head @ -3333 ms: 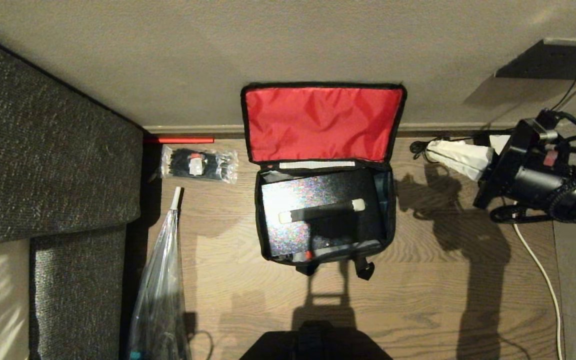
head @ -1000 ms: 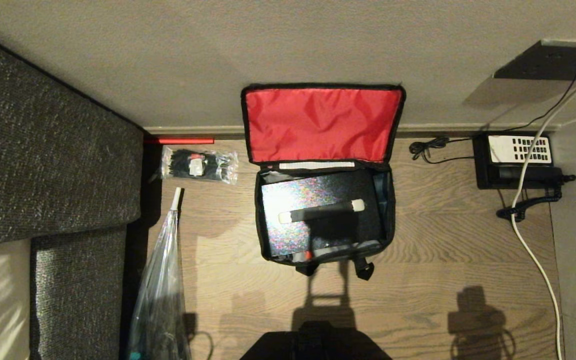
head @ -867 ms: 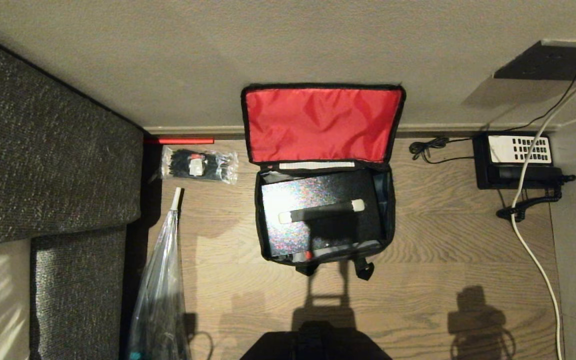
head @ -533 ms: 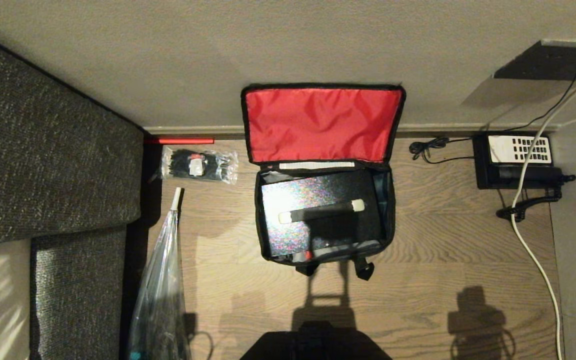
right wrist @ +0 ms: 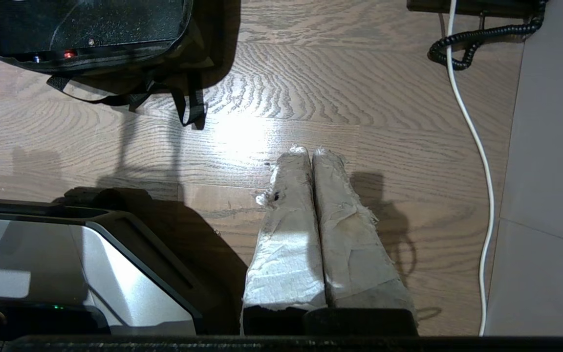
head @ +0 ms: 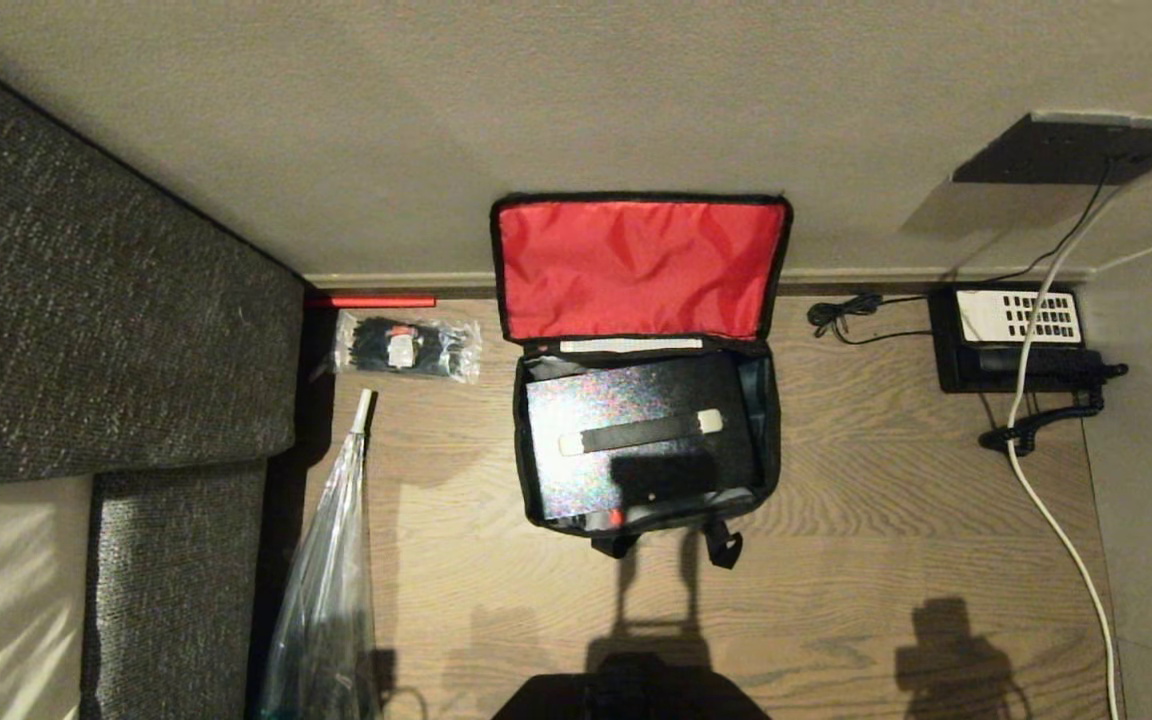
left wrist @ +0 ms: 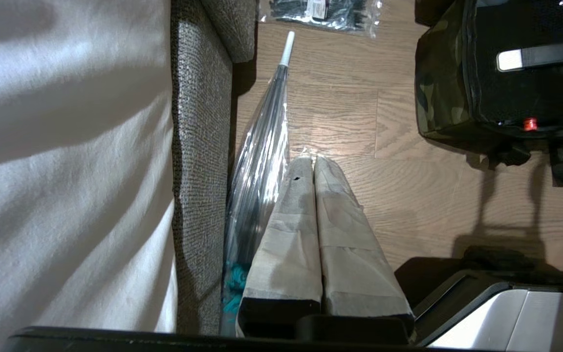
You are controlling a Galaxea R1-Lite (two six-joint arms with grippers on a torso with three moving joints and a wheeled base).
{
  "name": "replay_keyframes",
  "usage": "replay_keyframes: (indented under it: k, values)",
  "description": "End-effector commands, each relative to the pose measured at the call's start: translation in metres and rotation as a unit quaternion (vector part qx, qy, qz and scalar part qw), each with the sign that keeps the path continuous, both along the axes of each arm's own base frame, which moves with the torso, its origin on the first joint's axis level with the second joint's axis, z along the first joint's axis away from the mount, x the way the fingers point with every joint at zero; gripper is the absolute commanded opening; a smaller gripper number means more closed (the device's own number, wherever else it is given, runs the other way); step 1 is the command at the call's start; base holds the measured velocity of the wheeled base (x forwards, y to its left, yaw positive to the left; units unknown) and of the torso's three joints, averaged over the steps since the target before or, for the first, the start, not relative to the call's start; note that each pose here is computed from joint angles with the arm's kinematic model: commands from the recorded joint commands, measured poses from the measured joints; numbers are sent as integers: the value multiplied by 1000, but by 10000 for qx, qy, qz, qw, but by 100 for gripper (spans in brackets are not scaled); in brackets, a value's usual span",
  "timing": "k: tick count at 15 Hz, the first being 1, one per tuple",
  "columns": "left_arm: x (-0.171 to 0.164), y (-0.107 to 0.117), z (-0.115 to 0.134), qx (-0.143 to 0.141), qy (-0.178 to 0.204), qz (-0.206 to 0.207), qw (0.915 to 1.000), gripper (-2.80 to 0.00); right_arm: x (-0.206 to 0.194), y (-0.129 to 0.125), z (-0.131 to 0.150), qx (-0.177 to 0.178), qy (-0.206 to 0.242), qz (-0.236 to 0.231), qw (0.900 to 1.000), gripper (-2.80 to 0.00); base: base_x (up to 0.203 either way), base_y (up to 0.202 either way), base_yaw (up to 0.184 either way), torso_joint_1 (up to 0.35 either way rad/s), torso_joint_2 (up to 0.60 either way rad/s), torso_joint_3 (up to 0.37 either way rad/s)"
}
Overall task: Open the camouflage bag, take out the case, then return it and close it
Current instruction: Grip the handle
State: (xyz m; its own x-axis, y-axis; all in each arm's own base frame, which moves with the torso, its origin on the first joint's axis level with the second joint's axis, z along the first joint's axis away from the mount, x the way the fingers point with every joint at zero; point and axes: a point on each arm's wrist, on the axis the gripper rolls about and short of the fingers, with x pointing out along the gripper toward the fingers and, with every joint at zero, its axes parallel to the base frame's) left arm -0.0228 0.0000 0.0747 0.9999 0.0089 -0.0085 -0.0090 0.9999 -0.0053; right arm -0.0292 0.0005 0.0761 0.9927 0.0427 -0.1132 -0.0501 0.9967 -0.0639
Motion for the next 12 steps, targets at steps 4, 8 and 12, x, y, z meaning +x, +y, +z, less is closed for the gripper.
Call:
replay_keyframes:
  k: [4, 8, 12]
  values:
    - [0, 0, -1, -4, -4, 10, 10000, -280, 0, 0, 0, -5, 31, 2, 10000, -280, 0, 0, 0, 0, 0, 0]
    - [0, 0, -1, -12, -4, 17, 10000, -280, 0, 0, 0, -5, 31, 7, 10000, -280, -32, 0, 0, 1, 0, -1]
    - [0, 0, -1, -18, -7, 11, 10000, -280, 0, 0, 0, -5, 31, 1, 10000, -280, -99, 0, -1, 2, 1, 4]
